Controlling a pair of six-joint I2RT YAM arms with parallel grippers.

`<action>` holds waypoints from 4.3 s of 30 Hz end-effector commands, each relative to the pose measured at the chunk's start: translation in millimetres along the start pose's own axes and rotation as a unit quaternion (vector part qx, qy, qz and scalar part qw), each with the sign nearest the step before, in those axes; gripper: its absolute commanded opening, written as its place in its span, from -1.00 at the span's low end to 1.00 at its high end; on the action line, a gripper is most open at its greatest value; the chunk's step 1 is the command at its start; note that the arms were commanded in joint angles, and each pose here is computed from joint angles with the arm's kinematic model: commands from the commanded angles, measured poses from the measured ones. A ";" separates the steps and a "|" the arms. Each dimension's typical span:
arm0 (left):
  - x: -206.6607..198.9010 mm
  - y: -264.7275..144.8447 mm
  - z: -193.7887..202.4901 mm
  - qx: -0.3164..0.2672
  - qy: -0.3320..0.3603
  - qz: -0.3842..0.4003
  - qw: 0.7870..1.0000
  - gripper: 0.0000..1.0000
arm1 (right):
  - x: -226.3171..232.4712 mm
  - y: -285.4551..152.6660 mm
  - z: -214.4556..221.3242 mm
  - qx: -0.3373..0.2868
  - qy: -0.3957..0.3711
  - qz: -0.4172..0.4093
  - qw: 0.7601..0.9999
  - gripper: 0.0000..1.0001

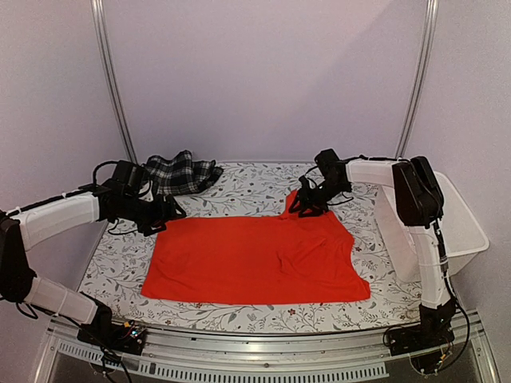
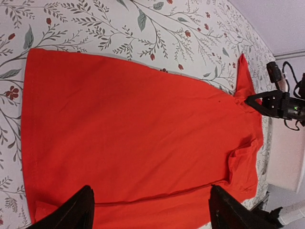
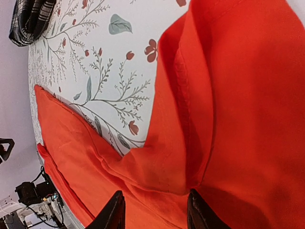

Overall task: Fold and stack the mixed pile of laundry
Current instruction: Move the 1/3-folded T-shirt to the center of the board, then pick up the 1/3-folded T-shirt from the center of the board.

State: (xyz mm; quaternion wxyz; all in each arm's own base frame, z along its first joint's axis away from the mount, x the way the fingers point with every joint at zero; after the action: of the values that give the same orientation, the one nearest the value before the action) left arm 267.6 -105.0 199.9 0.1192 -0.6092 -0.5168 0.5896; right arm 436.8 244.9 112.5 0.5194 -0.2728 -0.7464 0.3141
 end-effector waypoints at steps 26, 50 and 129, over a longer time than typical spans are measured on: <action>11.3 2.6 -28.8 -0.026 -0.011 -0.011 1.000 0.70 | 33.4 -18.2 -66.6 -0.086 -0.037 -0.219 0.971 -0.27; 15.2 57.5 -112.1 -0.009 0.052 -0.100 0.994 0.69 | -57.7 -51.4 -19.0 0.000 -0.095 0.179 0.979 -0.27; 73.6 131.0 -107.2 0.086 0.103 -0.137 0.981 -0.51 | -61.9 -27.3 -51.8 -0.022 -0.126 0.248 0.960 -1.00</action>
State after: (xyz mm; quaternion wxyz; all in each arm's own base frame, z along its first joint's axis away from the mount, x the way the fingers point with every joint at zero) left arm 405.6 -45.7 102.7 0.2904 -0.5800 -0.5481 0.5280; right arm 492.0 197.4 112.1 0.3214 -0.4034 -0.7248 0.4567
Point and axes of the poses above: each gripper's point midway between its finger pads, its own y axis out along the fingers, its own x axis along the line the jaws close on, z = x × y, the point moved 10 cm from there along -y, back along the fingers, and after that the axes turned 8 degrees about -y, right-handed, at the moved point
